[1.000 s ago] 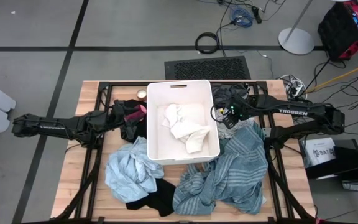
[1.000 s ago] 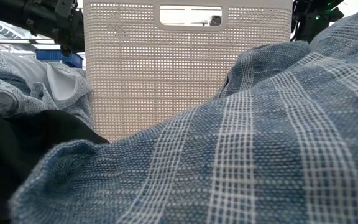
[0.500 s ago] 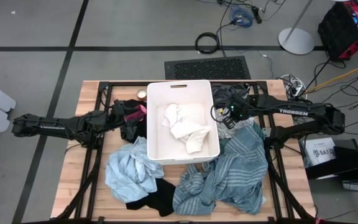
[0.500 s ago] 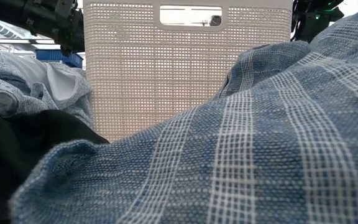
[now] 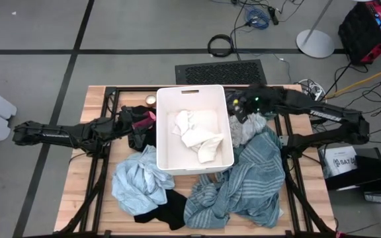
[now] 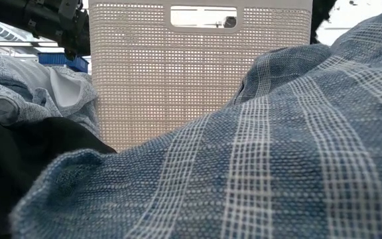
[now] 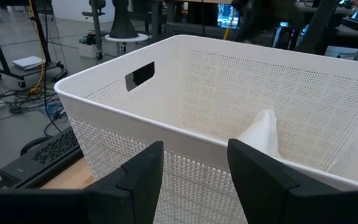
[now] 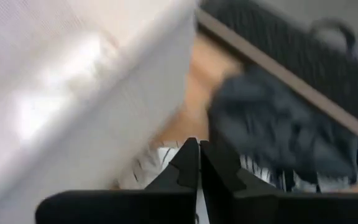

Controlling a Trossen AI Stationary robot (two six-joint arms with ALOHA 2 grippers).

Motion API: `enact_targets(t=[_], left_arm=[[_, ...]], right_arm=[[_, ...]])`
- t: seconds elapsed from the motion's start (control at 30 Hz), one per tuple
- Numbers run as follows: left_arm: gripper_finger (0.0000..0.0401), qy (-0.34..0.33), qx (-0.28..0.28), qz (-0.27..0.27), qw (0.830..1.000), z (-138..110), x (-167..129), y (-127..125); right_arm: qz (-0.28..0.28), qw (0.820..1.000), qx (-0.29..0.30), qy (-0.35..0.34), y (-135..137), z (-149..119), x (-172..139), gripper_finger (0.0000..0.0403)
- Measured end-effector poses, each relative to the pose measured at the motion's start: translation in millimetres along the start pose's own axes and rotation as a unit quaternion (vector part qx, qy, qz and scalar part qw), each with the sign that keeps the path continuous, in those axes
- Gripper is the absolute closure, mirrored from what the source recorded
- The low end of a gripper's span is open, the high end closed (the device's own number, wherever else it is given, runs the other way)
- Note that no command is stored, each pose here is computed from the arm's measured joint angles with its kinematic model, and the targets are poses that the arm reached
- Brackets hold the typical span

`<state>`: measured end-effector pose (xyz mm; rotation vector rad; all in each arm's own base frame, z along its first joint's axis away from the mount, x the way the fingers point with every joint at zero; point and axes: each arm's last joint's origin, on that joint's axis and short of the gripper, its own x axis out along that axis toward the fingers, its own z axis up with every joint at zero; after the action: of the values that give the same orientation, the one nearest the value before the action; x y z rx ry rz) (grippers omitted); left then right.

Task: Sort clothes
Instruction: Put the white patterned shirt into the laundry bin

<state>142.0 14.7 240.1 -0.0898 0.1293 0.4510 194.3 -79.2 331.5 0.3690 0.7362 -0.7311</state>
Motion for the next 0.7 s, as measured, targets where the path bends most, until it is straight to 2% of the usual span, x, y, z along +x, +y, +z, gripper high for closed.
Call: enact_targets(t=[0.17, 0.4, 0.57, 0.7], left_arm=[[0.0213, 0.001, 0.001, 0.0, 1.0, -0.2, 0.0, 0.0], [0.0213, 0.012, 0.006, 0.002, 1.0, -2.4, 0.0, 0.3], [0.0213, 0.013, 0.006, 0.002, 1.0, -2.5, -0.1, 0.3], [0.0213, 0.013, 0.006, 0.002, 1.0, -2.5, -0.1, 0.3]], right_arm=[[0.064, 0.989, -0.018, -0.135, 10.5, 31.4, -39.0, 0.0403], [0.133, 0.941, -0.054, -0.308, 26.1, 57.3, -75.1, 0.0403], [0.15, 0.916, -0.065, -0.365, 33.3, 64.7, -83.8, 0.0403], [0.152, 0.914, -0.064, -0.371, 35.2, 66.6, -82.2, 0.0403]])
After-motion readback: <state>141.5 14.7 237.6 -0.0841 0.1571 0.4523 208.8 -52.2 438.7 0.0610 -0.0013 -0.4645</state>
